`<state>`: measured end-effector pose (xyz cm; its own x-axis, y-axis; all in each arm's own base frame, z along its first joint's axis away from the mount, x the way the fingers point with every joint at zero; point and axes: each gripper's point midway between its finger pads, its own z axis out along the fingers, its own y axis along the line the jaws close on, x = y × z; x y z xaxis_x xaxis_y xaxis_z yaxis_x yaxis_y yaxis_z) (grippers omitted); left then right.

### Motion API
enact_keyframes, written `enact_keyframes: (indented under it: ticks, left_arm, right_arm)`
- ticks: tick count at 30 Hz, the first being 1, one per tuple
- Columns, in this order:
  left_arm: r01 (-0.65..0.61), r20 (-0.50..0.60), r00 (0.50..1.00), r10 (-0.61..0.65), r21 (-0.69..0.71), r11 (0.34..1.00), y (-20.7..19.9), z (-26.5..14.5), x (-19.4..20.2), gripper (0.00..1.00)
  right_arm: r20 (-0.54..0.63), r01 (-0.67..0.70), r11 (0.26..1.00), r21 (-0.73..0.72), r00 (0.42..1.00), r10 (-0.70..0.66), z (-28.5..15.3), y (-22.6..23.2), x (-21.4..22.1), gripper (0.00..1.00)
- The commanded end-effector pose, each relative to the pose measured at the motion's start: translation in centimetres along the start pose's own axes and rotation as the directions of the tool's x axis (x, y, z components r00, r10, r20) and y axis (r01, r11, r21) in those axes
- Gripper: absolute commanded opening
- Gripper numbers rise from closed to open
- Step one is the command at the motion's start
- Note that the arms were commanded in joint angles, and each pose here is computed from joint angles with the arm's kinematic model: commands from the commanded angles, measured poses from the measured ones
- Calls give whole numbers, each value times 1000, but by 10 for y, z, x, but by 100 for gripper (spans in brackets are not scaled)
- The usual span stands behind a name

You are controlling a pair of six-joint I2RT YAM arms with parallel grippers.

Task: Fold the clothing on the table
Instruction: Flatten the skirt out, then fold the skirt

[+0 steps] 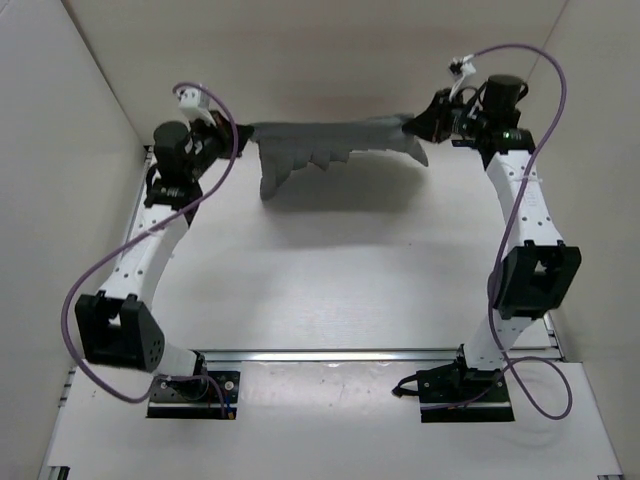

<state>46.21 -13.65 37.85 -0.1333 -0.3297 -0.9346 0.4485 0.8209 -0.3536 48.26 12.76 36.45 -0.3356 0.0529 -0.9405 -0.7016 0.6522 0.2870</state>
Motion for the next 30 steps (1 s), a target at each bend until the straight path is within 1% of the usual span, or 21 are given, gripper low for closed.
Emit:
enact_keyframes:
  ticks: [1, 2, 3, 5, 6, 7, 9, 10, 13, 14, 15, 17, 18, 19, 20, 21, 22, 23, 27, 30]
  left_arm:
    - [27, -48, 998, -30, -55, 998, 10, -31, 51, 0]
    - [41, -57, 997, -44, -44, 998, 6, -36, 62, 0]
    - [63, -88, 994, -68, -60, 996, 7, -48, 87, 0]
    - [105, -132, 985, -114, -73, 992, -2, -73, 127, 0]
    - [107, -146, 982, -120, -89, 990, -2, -79, 136, 0]
    - [110, -171, 978, -123, -83, 990, -9, -91, 152, 0]
    - [108, -241, 961, -138, -133, 985, -11, -110, 183, 0]
    - [136, -250, 953, -170, -148, 980, -12, -122, 194, 0]
    - [214, -285, 922, -261, -186, 959, -13, -154, 224, 0]
    - [229, -272, 921, -280, -204, 952, -11, -165, 227, 0]
    - [235, -245, 928, -280, -199, 951, -13, -174, 223, 0]
    - [246, -240, 922, -305, -245, 938, -11, -190, 228, 0]
    - [246, -214, 931, -296, -232, 941, -13, -194, 220, 0]
    - [239, -213, 931, -298, -263, 935, -6, -200, 221, 0]
    - [233, -220, 931, -291, -255, 939, -9, -205, 220, 0]
    - [230, -212, 936, -281, -237, 944, -12, -206, 215, 0]
    - [229, -229, 933, -279, -222, 948, -16, -208, 216, 0]
    - [228, -247, 929, -276, -208, 951, -20, -209, 217, 0]
    - [196, -286, 928, -238, -168, 966, -32, -206, 206, 0]
    - [175, -242, 947, -210, -157, 972, -34, -197, 182, 0]
  right_arm:
    - [-45, -30, 999, 35, 999, 31, -8, 1, 60, 0]
    - [-61, -57, 998, 35, 996, 59, -12, 11, 87, 0]
    - [-39, -53, 997, 50, 998, 55, -15, 10, 91, 1]
    - [-83, -96, 995, 37, 992, 99, -23, 39, 141, 0]
    - [-122, -127, 992, 24, 984, 129, -21, 51, 170, 0]
    - [-120, -117, 992, 52, 985, 122, -26, 56, 174, 0]
    - [-205, -141, 988, 64, 967, 152, -33, 84, 221, 0]
    - [-221, -143, 985, 101, 962, 162, -36, 84, 233, 0]
    - [-270, -219, 970, 110, 932, 241, -54, 111, 279, 0]
    - [-265, -227, 968, 108, 932, 248, -61, 118, 283, 0]
    - [-239, -212, 971, 110, 943, 233, -68, 124, 277, 0]
    - [-264, -240, 959, 149, 925, 273, -86, 128, 297, 0]
    - [-224, -225, 963, 147, 941, 254, -92, 131, 288, 0]
    - [-212, -250, 955, 159, 936, 280, -102, 131, 293, 0]
    - [-188, -275, 945, 176, 933, 306, -109, 126, 291, 0]
    - [-181, -277, 949, 148, 936, 302, -115, 133, 288, 0]
    - [-156, -288, 945, 153, 937, 311, -121, 130, 283, 0]
    - [-160, -296, 940, 170, 933, 323, -126, 128, 283, 0]
    - [-188, -242, 947, 213, 940, 283, -133, 126, 281, 0]
    - [-159, -214, 959, 185, 957, 244, -130, 129, 252, 0]
